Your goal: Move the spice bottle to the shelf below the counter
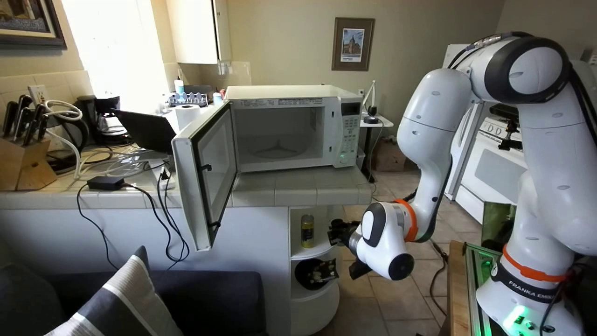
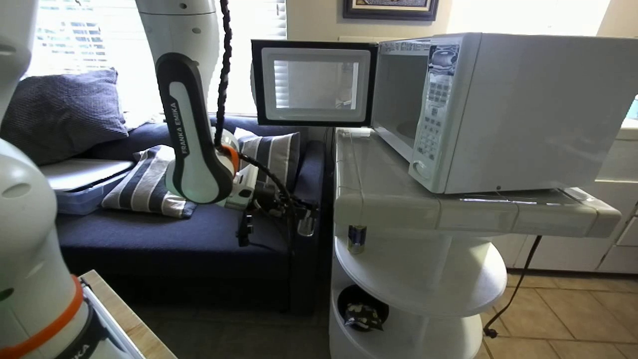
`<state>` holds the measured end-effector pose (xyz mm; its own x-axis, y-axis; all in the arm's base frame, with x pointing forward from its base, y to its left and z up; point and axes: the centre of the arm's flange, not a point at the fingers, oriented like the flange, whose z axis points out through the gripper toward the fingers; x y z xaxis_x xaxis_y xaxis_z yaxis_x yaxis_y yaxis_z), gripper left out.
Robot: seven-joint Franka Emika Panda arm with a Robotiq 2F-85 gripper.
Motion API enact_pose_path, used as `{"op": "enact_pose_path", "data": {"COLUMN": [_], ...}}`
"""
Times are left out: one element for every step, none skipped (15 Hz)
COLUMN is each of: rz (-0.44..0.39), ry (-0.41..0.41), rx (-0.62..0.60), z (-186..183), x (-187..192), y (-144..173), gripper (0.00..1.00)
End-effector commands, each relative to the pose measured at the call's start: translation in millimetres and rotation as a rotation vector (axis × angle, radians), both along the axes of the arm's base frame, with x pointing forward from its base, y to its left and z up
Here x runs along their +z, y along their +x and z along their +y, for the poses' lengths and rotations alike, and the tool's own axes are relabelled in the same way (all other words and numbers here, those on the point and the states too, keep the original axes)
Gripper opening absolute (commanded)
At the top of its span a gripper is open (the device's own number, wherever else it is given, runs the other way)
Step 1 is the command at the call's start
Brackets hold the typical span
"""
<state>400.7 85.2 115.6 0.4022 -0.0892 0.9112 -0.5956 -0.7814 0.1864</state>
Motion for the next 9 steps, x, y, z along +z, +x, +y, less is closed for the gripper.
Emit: {"op": "enact_pose_path", "data": {"rz": [-0.001, -0.001, -0.013, -0.027, -0.035, -0.054, -0.079, -0.079, -0.093], "ry": [0.0, 0.0, -0.008, -0.016, -0.016, -0.031, -0.053, -0.054, -0.069], "rx": [0.0, 0.0, -0.009, -0.02, -0.03, -0.038, -0.052, -0.066, -0.074], "z": [0, 0, 1, 0, -2, -3, -7, -10, -13], "x": [0, 0, -9, -19, -27, -35, -45, -52, -59], "y": [0, 1, 7, 11, 14, 16, 18, 19, 22], "gripper": [0.48, 0.23, 0.23, 0.23, 0.23, 0.23, 0.23, 0.23, 0.23]}}
